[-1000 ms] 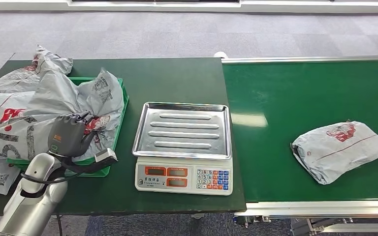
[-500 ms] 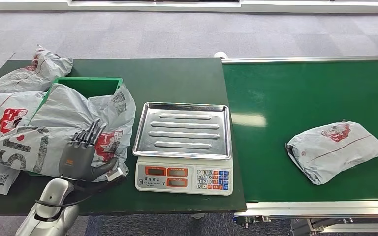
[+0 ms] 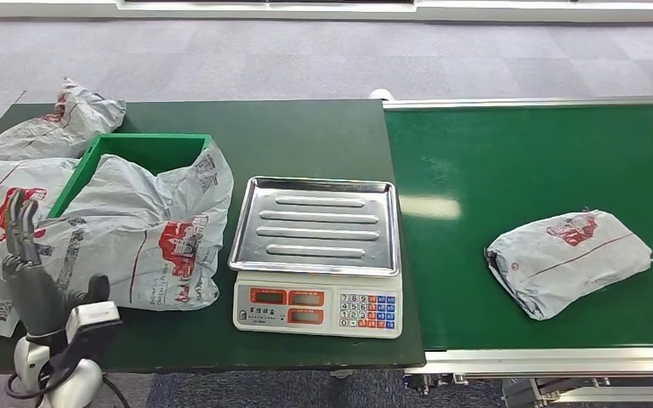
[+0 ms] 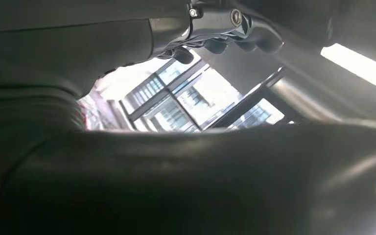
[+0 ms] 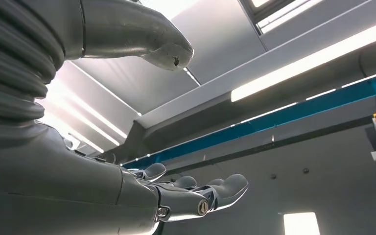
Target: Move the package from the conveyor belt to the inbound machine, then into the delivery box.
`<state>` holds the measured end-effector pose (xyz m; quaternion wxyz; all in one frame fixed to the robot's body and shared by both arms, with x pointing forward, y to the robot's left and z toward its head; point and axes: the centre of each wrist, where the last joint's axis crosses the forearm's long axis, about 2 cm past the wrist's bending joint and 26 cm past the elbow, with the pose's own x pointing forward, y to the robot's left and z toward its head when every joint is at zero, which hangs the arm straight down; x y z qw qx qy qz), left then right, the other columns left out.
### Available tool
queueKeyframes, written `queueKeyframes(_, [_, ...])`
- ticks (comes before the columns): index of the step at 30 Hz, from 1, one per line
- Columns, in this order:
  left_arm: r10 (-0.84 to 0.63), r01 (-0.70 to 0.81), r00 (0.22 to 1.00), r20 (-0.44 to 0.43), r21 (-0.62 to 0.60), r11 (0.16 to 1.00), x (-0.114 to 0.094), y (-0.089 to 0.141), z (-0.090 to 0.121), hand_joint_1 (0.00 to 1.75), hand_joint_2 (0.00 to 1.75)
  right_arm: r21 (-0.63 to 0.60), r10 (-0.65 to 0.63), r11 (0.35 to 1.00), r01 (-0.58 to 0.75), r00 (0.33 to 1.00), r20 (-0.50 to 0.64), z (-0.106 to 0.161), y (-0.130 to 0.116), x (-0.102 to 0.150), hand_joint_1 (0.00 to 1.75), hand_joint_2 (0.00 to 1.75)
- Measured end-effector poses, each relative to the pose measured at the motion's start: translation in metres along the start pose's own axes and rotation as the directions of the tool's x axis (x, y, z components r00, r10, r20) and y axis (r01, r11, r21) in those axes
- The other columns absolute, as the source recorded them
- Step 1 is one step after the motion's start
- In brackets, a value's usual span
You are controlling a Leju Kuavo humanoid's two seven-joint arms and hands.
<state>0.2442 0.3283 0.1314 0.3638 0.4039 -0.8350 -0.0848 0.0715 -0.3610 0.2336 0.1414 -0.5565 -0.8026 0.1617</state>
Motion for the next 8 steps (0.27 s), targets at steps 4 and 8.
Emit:
queueKeyframes(4, [0.065,-0.075,0.996,0.068,0.148,0.986,0.018,0.019,0.01,0.0,0.0,-0.006,0.0,1.0,0.0,1.0,-0.019,0.001,0.004,0.005,0.0,1.75])
queueKeyframes(8, [0.083,-0.099,0.993,0.08,0.231,0.968,0.033,0.033,0.014,0.0,0.0,-0.005,-0.012,1.0,0.012,0.997,-0.075,0.003,0.007,0.007,0.0,1.75])
